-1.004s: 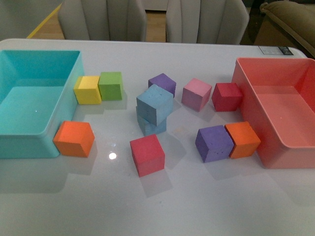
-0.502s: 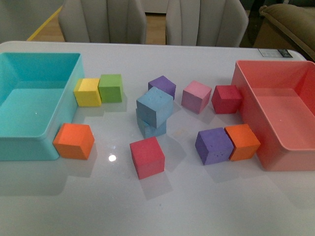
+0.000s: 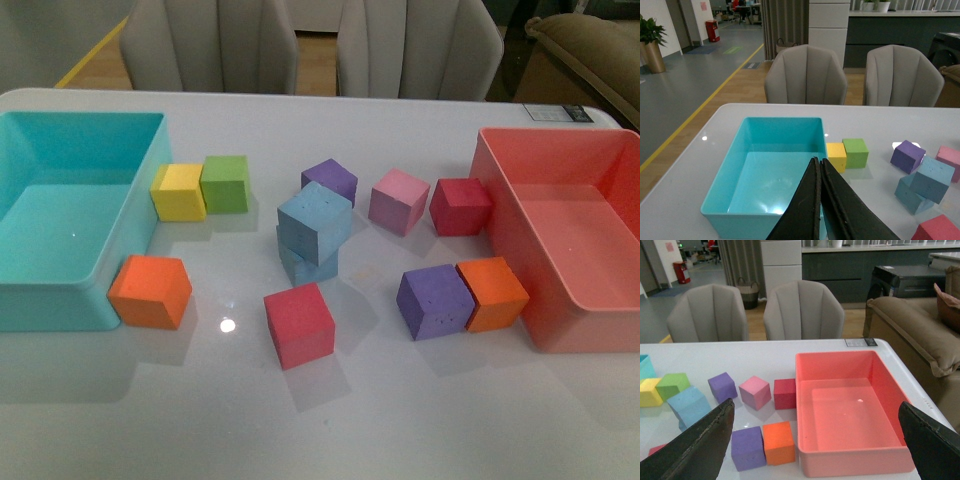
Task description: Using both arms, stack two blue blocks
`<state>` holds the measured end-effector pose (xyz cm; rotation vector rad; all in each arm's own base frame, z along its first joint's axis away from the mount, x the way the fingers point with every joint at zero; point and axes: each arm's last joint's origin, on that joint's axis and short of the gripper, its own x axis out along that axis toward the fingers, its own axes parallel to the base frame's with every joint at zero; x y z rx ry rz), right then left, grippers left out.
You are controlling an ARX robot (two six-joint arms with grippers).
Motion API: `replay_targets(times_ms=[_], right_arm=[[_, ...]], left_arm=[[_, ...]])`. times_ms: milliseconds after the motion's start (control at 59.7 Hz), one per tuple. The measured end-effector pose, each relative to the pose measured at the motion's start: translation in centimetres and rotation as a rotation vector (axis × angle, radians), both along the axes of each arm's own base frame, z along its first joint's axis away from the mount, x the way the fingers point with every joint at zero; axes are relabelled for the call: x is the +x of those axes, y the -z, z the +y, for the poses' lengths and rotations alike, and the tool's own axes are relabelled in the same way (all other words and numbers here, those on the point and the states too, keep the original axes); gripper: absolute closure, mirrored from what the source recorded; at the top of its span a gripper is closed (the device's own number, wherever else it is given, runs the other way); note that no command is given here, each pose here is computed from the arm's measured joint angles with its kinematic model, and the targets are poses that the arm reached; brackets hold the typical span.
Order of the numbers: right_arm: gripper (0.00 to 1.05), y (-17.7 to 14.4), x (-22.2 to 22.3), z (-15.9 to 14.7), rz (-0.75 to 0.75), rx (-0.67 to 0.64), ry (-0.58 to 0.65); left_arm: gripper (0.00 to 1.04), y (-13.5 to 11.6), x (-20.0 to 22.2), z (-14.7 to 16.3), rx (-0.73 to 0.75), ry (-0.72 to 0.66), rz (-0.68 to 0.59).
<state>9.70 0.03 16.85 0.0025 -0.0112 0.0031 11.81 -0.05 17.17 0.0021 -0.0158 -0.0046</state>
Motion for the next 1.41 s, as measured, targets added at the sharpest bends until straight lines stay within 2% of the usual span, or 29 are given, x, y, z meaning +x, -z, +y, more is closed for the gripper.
replay_targets(times_ms=[385, 435, 937, 1406], right_arm=[[0.09, 0.0, 0.0, 0.0, 0.0, 0.0, 0.0], [0.09, 0.0, 0.0, 0.0, 0.0, 0.0, 0.0], [0.09, 0.0, 0.0, 0.0, 0.0, 0.0, 0.0], [0.09, 0.0, 0.0, 0.0, 0.0, 0.0, 0.0]], left_arm=[[1.03, 0.1, -1.1, 0.0, 0.0, 0.0, 0.001], [1.03, 0.5, -1.7, 0.0, 0.0, 0.0, 0.034], [1.02, 0.3, -2.1, 0.0, -0.001, 0.0, 0.005], [0.12, 0.3, -2.1, 0.0, 0.0, 0.0, 0.005]])
